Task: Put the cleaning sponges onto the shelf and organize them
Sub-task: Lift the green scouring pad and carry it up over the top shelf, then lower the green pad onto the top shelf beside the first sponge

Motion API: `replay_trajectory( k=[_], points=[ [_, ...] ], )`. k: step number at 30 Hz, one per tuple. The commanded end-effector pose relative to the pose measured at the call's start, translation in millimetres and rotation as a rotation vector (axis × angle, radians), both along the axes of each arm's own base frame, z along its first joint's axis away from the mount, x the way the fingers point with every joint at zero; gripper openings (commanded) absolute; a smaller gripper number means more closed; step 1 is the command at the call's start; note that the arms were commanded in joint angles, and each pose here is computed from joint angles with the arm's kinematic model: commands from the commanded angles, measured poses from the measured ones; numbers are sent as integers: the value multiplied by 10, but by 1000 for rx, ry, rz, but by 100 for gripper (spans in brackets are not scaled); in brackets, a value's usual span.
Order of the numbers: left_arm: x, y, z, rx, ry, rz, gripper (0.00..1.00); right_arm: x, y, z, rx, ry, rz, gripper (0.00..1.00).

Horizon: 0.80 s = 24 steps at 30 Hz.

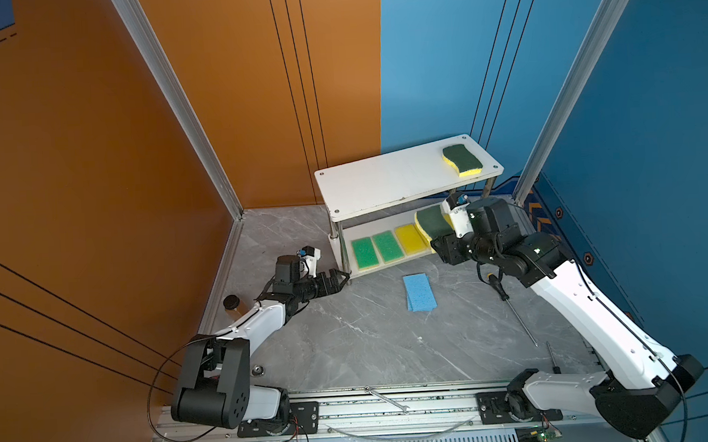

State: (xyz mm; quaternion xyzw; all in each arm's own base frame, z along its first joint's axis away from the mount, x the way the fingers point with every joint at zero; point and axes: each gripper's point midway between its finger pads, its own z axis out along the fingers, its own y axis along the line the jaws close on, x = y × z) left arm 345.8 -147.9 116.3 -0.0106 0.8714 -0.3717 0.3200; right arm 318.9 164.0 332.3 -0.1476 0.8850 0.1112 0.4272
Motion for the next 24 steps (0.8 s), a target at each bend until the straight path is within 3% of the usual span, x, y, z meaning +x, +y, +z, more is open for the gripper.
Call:
replay_trajectory(
  k=[1, 11, 24],
  points=[
    [61, -19, 163, -24, -35, -11, 97, 94, -94, 223, -24, -44, 5, 59],
    [74, -14, 160, -23, -34, -8, 98, 709, -271, 673, -31, -157, -51, 59],
    [106, -23, 200, -31, -36, -10, 98, 1329, -292, 904, -18, -239, -56, 58]
  ],
)
